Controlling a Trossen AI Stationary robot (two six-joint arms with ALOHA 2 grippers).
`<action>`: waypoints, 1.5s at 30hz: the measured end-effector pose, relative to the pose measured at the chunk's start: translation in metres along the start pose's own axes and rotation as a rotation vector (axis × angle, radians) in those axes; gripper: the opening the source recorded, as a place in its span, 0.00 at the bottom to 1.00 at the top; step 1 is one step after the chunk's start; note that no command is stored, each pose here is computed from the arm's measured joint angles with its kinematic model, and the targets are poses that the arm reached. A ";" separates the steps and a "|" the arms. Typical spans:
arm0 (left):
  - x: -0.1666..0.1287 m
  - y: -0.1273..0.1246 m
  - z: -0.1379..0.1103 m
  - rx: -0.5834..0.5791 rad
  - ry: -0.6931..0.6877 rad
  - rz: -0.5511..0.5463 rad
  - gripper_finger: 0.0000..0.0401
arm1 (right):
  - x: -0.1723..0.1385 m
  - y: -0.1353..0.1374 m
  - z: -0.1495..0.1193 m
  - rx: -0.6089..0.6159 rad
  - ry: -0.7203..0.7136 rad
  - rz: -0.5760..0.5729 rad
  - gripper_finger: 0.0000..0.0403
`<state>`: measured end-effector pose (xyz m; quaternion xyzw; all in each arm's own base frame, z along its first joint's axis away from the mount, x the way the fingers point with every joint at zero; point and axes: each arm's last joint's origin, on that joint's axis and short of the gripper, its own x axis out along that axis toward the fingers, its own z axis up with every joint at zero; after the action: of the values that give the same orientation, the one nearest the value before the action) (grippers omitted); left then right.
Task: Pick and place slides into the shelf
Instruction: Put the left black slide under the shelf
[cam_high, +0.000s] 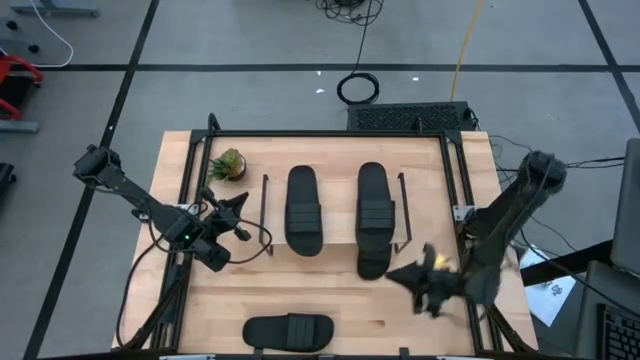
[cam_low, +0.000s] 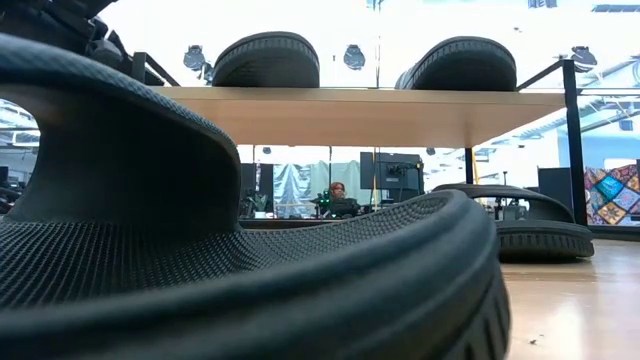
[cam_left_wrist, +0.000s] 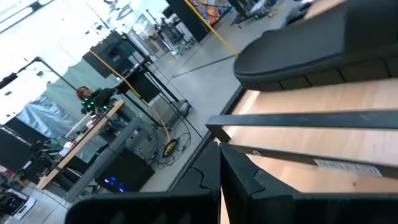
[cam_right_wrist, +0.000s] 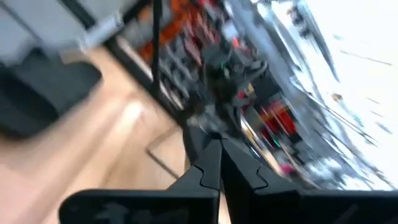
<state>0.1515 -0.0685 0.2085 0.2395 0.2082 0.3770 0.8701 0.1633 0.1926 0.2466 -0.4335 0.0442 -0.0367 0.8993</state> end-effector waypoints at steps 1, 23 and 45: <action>0.000 0.000 0.001 -0.006 -0.004 0.009 0.00 | 0.008 0.011 0.003 -0.060 0.046 -0.008 0.02; 0.010 0.007 0.032 -0.083 -0.051 0.060 0.00 | 0.108 0.048 0.027 0.995 0.014 0.333 0.48; 0.010 0.007 0.031 -0.038 -0.048 0.046 0.02 | 0.070 0.046 0.069 0.609 -0.355 0.290 0.48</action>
<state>0.1711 -0.0649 0.2355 0.2365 0.1746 0.3951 0.8704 0.2416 0.2672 0.2498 -0.1353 -0.0646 0.1550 0.9765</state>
